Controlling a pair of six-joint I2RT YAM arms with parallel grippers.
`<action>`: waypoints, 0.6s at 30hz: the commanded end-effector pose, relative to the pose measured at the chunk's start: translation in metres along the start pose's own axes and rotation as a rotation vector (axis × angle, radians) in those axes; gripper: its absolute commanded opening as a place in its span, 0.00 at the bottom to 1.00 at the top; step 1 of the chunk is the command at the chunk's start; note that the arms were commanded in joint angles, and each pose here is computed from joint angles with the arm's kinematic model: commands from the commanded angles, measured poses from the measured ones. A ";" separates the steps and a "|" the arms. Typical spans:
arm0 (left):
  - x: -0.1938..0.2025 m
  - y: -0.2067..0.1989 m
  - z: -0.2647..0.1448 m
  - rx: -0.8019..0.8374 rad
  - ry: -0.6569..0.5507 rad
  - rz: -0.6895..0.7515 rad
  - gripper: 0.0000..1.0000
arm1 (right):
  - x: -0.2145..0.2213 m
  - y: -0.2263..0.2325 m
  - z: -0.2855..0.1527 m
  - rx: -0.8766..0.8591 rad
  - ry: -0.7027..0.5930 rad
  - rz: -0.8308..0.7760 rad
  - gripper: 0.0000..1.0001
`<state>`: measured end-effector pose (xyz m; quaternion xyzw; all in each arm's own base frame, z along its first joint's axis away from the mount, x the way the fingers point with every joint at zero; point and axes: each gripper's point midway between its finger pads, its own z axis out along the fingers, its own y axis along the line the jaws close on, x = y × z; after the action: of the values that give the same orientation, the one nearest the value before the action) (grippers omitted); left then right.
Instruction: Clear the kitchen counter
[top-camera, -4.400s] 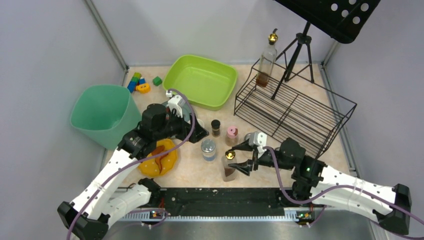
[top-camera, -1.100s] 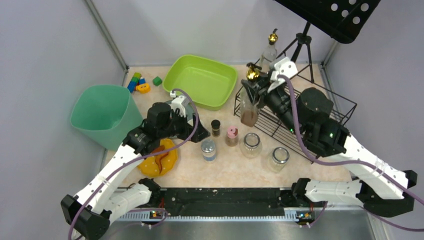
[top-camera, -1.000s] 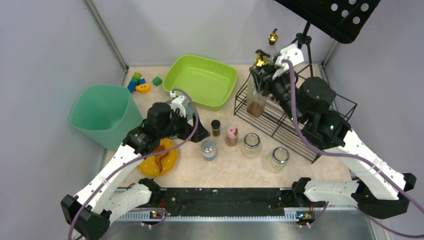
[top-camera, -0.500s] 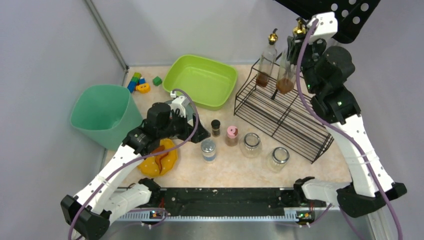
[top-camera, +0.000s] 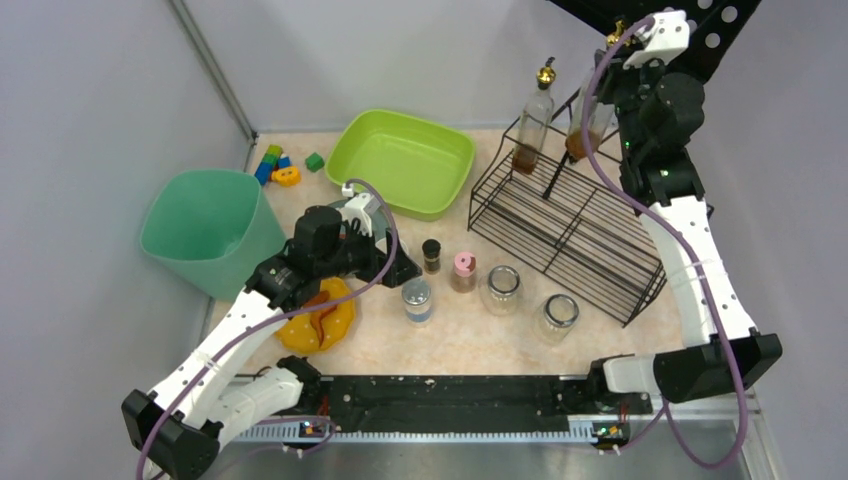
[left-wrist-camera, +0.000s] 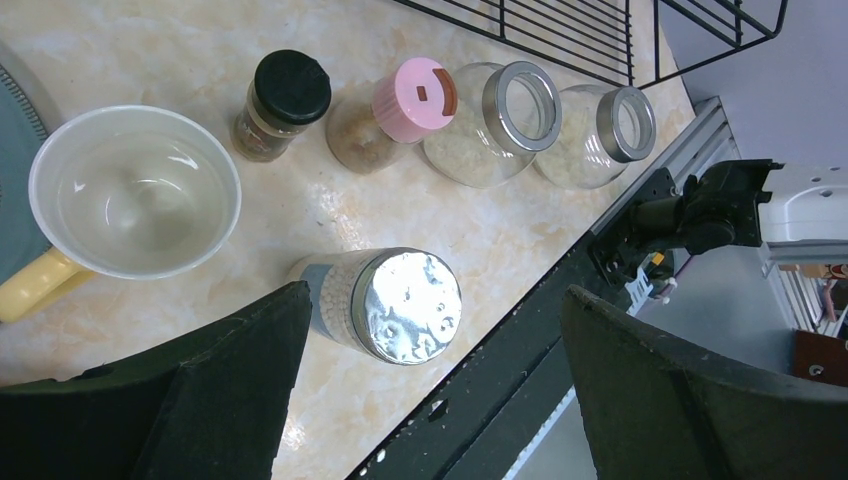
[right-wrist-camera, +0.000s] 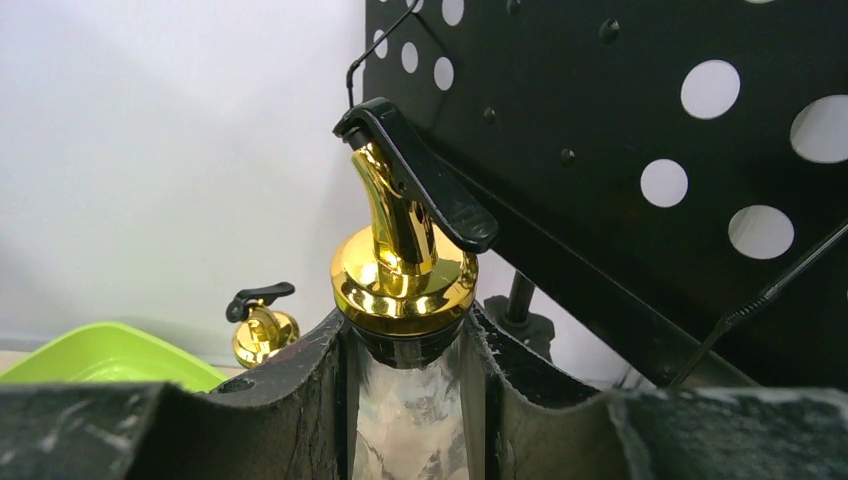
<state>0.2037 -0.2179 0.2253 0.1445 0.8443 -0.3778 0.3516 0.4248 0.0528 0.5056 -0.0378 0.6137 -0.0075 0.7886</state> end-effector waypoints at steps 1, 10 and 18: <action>-0.012 -0.008 -0.001 0.035 -0.050 0.018 0.99 | -0.047 -0.001 0.004 -0.065 -0.208 0.066 0.00; -0.011 -0.007 0.000 0.032 -0.046 0.016 0.99 | -0.021 0.016 0.002 -0.172 -0.180 0.069 0.00; -0.011 -0.007 0.000 0.033 -0.045 0.016 0.99 | 0.004 0.016 0.005 -0.196 -0.132 0.065 0.00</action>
<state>0.2037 -0.2180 0.2247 0.1443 0.8444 -0.3781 0.3510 0.4407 0.0737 0.4607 -0.0910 0.6249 0.0715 0.7721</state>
